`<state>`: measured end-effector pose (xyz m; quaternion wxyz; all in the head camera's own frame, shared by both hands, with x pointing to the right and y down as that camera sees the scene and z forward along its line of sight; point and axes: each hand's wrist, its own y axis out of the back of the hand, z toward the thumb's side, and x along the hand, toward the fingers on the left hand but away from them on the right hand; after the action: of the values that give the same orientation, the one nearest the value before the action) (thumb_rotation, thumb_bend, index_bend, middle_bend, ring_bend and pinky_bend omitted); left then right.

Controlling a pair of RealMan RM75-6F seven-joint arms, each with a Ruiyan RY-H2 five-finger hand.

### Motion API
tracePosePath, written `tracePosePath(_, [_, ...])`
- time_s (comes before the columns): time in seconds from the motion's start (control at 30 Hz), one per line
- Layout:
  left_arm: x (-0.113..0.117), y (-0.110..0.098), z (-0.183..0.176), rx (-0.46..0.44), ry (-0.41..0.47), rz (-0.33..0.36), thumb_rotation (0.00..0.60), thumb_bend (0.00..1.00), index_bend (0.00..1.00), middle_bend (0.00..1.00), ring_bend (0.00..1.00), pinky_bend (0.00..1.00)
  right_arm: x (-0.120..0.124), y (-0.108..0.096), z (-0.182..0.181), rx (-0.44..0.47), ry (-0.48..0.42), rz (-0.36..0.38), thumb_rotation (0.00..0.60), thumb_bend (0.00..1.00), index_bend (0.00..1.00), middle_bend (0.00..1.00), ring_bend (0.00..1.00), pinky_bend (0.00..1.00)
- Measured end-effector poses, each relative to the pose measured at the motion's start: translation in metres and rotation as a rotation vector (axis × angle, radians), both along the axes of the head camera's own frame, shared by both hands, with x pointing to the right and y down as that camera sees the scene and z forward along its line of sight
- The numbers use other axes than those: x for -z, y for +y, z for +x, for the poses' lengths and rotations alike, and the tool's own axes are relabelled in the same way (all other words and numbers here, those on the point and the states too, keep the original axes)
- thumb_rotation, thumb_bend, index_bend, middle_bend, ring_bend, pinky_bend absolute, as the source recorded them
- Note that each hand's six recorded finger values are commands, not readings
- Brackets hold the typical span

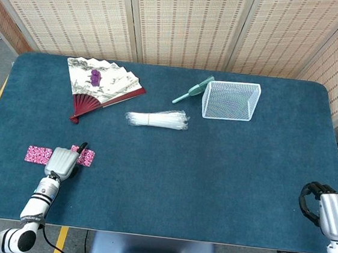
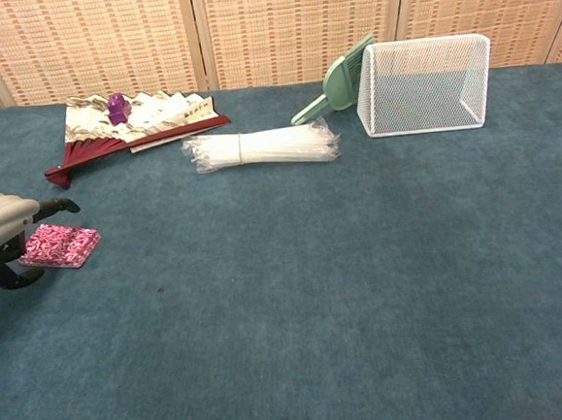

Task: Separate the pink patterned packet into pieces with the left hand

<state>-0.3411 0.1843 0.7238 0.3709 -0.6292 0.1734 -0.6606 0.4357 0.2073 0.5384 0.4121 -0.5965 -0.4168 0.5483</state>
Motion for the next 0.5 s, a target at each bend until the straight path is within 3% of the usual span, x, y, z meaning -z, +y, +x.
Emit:
tracePosePath(0.17, [-0.0002, -0.0024, -0.0022, -0.004, -0.016, 0.009, 0.600, 0.37, 0.20, 1.00, 1.00, 1.00, -0.0006, 0.0002, -0.0005, 0.001, 0.001, -0.002, 0.600, 0.47, 0.69, 0.55, 0.58, 0.88])
tracePosePath(0.5, [-0.0050, -0.0025, -0.0031, 0.004, -0.021, 0.002, 0.600, 0.37, 0.22, 1.00, 1.00, 1.00, -0.0012, 0.0002, -0.0006, 0.001, 0.003, -0.004, 0.600, 0.46, 0.69, 0.55, 0.58, 0.88])
